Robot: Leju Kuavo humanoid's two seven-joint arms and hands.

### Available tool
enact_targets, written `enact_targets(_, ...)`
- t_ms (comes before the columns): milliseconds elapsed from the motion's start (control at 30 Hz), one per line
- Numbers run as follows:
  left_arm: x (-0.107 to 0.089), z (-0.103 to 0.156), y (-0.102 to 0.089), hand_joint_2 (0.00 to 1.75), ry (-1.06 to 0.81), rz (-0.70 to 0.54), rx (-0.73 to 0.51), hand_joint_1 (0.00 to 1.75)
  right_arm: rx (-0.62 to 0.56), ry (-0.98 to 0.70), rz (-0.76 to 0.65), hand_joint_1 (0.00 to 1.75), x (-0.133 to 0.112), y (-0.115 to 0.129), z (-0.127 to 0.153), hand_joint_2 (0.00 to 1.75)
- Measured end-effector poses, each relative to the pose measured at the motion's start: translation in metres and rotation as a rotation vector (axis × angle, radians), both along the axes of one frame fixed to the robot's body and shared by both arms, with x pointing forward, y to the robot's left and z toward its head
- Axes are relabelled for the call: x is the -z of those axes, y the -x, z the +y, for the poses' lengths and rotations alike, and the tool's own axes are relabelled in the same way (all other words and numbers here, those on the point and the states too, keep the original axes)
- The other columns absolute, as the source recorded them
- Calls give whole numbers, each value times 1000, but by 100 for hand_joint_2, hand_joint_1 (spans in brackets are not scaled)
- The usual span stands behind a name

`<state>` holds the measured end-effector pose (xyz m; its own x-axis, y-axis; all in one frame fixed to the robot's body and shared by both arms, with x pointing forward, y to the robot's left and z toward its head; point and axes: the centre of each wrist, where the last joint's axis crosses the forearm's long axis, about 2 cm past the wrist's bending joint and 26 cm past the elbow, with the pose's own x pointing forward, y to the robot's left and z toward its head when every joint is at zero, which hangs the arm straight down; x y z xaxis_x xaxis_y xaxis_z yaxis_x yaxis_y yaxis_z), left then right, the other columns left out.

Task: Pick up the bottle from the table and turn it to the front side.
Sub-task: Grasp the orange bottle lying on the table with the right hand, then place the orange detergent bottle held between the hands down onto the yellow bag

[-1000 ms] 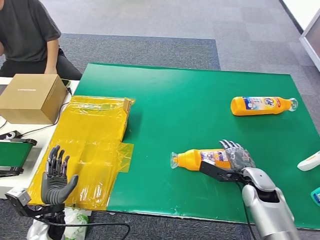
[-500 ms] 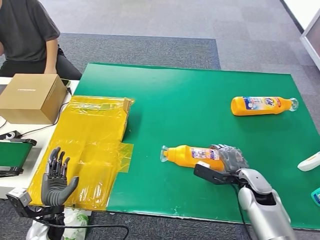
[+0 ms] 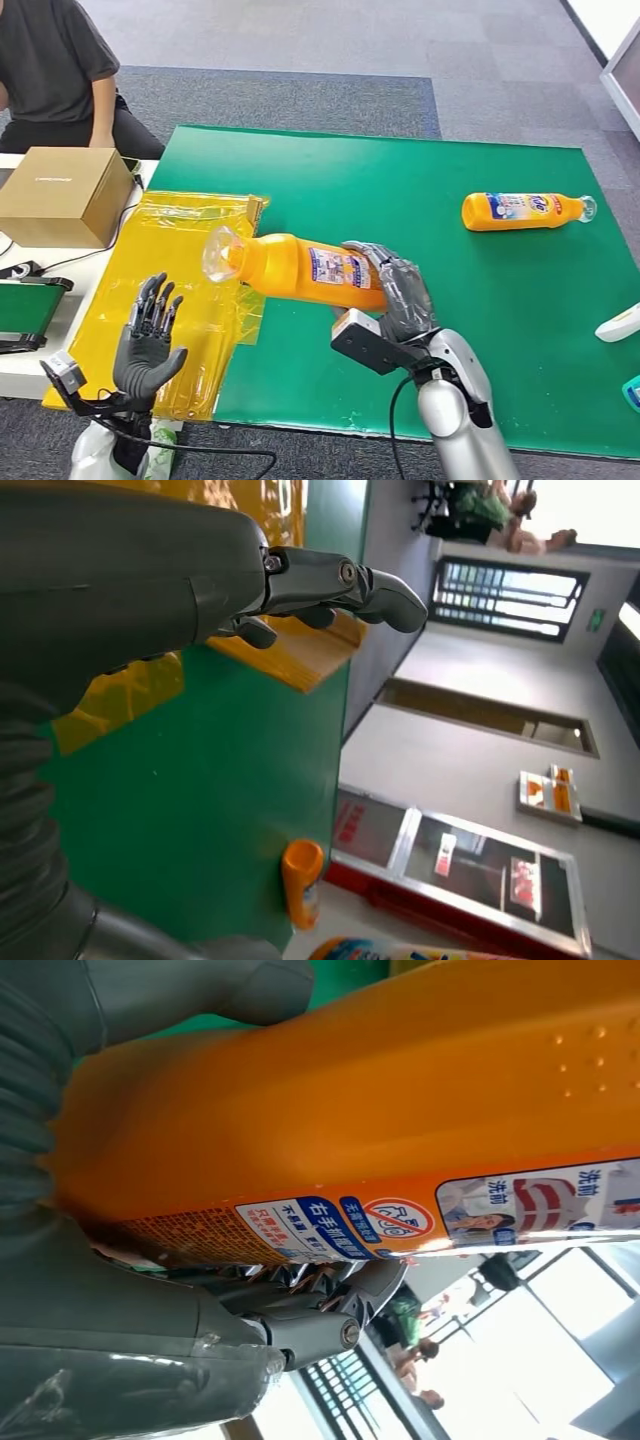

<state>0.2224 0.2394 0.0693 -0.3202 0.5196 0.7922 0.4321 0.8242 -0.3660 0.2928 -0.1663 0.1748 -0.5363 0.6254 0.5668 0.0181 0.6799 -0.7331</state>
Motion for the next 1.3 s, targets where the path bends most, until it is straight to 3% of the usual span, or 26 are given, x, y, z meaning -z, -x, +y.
enact_targets(100, -7, -11, -8, 175, -5, -35, 87, 0, -37, -40, 15, 175, 7, -1, 16, 175)
enact_targets(333, -17, -31, -16, 175, 47, -125, 316, 0, -137, -11, 144, 175, 50, 8, 56, 175)
enact_targets(500, -18, -33, -18, 175, 57, -142, 376, 0, -212, 53, 209, 175, 73, 19, 76, 175)
enact_targets(533, -18, -33, -18, 175, 59, -143, 382, 13, -228, 65, 218, 175, 77, 21, 79, 175)
enact_targets(633, -17, -32, -18, 175, 60, -141, 394, 141, -263, 91, 239, 175, 85, 26, 84, 175)
enact_targets(667, -16, -31, -18, 175, 58, -138, 395, 172, -269, 96, 243, 175, 87, 27, 85, 175)
enact_targets(733, -14, -30, -18, 175, 48, -127, 386, 175, -277, 98, 248, 175, 89, 29, 88, 175)
enact_targets(767, -13, -29, -17, 175, 39, -120, 376, 175, -279, 97, 250, 169, 89, 29, 88, 175)
enact_targets(900, -10, -27, -16, 175, 0, -98, 334, 175, -274, 94, 260, 5, 89, 30, 89, 175)
enact_targets(1167, -8, -25, -17, 175, -186, -80, 190, 175, -283, 78, 212, 0, 79, 32, 91, 175)
enact_targets(1300, -27, -28, -24, 175, -470, -175, -33, 175, -240, 68, 186, 0, 72, 35, 87, 175)
